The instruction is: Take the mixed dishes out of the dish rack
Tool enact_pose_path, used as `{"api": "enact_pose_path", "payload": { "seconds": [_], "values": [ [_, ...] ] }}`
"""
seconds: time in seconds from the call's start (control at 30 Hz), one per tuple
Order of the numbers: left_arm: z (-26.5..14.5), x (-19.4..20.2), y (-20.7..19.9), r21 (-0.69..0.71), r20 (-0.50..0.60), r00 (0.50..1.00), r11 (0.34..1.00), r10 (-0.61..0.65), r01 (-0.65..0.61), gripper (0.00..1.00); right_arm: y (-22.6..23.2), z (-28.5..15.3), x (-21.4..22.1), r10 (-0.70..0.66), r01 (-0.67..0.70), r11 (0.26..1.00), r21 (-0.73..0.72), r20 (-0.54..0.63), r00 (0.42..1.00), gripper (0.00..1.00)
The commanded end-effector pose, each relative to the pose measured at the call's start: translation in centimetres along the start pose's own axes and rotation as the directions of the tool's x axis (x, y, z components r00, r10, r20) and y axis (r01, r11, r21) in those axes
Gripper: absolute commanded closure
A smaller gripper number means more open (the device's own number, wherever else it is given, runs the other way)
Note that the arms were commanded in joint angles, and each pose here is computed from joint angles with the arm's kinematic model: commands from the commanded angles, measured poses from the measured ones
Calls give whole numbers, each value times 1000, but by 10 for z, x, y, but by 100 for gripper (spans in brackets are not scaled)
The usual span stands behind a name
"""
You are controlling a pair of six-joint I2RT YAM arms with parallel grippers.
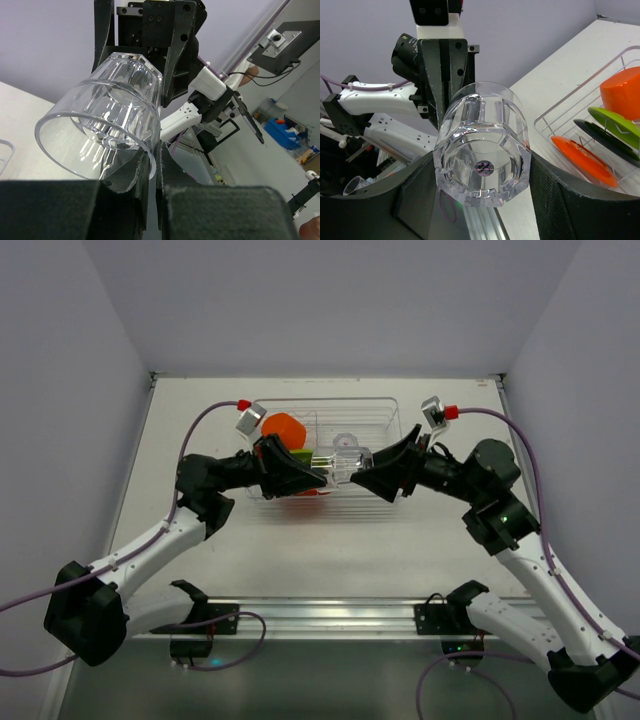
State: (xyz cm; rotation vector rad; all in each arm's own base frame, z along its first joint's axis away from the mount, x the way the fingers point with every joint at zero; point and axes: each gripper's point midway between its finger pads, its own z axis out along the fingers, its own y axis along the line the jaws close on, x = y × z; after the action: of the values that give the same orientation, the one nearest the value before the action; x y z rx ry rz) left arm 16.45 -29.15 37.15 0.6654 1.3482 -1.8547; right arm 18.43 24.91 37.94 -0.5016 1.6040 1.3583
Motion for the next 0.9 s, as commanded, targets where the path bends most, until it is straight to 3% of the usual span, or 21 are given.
{"api": "enact_pose_path", "payload": {
  "seconds": [0.0, 0.03, 0.1, 0.37, 0.87],
  "values": [
    [7, -11, -19, 46, 9, 999, 998, 52, -52, 100, 8, -1, -9, -35, 36, 999, -26, 36, 999, 55],
    [7, -11, -19, 40, 6, 999, 998, 45, -45, 100, 10, -2, -10, -39, 40, 999, -29, 41, 998, 29],
    [7, -13, -19, 33, 8, 998, 998, 58, -58, 100, 10, -4, -9, -40, 41, 999, -25, 47, 998, 1],
    [8, -17, -18, 22, 19, 998, 998, 54, -55, 100, 14, -10, -11, -49, 51, 999, -18, 63, 997, 1],
    [-18, -45, -9, -66, 59, 992, 992, 107, -103, 100, -33, -48, -20, -55, 17, 975, 220, 171, 984, 1]
  ]
}}
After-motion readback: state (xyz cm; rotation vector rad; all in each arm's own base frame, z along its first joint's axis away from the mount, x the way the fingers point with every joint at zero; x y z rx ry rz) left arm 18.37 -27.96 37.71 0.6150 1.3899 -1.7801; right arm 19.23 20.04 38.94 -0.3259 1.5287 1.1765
